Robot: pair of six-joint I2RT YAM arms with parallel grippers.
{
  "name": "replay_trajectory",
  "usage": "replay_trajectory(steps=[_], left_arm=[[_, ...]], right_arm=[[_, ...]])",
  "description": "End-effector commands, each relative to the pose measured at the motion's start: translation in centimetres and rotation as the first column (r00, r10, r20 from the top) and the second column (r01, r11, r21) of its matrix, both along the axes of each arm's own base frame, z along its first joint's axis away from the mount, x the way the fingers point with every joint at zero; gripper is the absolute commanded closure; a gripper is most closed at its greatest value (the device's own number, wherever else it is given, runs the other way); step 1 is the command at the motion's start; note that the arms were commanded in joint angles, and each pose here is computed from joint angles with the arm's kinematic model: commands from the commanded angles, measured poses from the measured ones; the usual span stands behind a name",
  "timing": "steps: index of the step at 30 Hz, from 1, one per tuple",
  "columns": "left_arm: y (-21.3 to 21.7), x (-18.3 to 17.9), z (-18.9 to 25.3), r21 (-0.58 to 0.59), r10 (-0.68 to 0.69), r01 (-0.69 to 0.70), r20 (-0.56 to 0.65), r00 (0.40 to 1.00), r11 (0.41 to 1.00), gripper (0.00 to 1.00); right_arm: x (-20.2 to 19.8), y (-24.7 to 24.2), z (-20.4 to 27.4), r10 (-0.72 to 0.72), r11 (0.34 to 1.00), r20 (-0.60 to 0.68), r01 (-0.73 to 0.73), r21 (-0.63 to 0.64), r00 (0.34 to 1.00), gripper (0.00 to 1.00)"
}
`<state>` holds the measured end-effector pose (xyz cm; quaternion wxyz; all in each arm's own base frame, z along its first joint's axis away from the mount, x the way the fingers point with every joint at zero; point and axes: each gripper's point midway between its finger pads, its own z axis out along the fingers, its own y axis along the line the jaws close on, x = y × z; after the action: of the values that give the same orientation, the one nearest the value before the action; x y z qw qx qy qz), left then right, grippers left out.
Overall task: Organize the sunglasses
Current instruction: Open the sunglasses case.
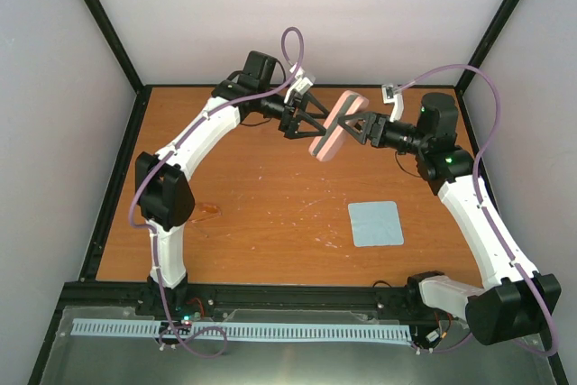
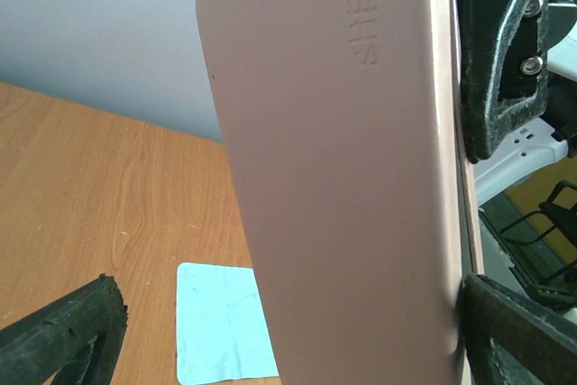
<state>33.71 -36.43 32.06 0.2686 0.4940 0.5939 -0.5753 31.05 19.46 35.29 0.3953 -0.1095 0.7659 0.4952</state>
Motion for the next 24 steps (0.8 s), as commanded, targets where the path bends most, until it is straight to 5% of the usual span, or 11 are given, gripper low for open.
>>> replay_trajectory(steps=[1, 7, 11, 18, 24], left_arm=[[0.3, 2.9, -1.6, 0.078, 0.116, -0.125, 0.116, 0.986, 0.989, 0.0], [3.1, 6.0, -0.1, 0.069, 0.195, -0.199, 0.055, 0.979, 0.978, 0.0], [4.1, 6.8, 0.3, 0.075, 0.226, -0.237, 0.128, 0.966, 0.969, 0.0], [4.8, 4.1, 5.0, -0.026, 0.174, -0.172, 0.166, 0.971, 0.985, 0.0], [6.0, 0.6, 4.4, -0.038, 0.085, -0.083, 0.078, 0.993, 0.996, 0.02]], right_arm=[[-4.1, 1.4, 3.8, 0.169, 0.982, 0.094, -0.176, 0.069, 0.981, 0.69], [-4.7, 1.0, 3.5, 0.152, 0.987, 0.085, -0.156, 0.046, 0.985, 0.7], [-4.4, 0.9, 3.5, 0.132, 0.99, 0.091, -0.137, 0.044, 0.987, 0.7], [-2.3, 0.4, 3.5, 0.043, 0.997, 0.131, -0.05, 0.053, 0.99, 0.74], [-0.6, 0.8, 3.8, 0.039, 0.994, 0.147, -0.053, 0.093, 0.988, 0.74]])
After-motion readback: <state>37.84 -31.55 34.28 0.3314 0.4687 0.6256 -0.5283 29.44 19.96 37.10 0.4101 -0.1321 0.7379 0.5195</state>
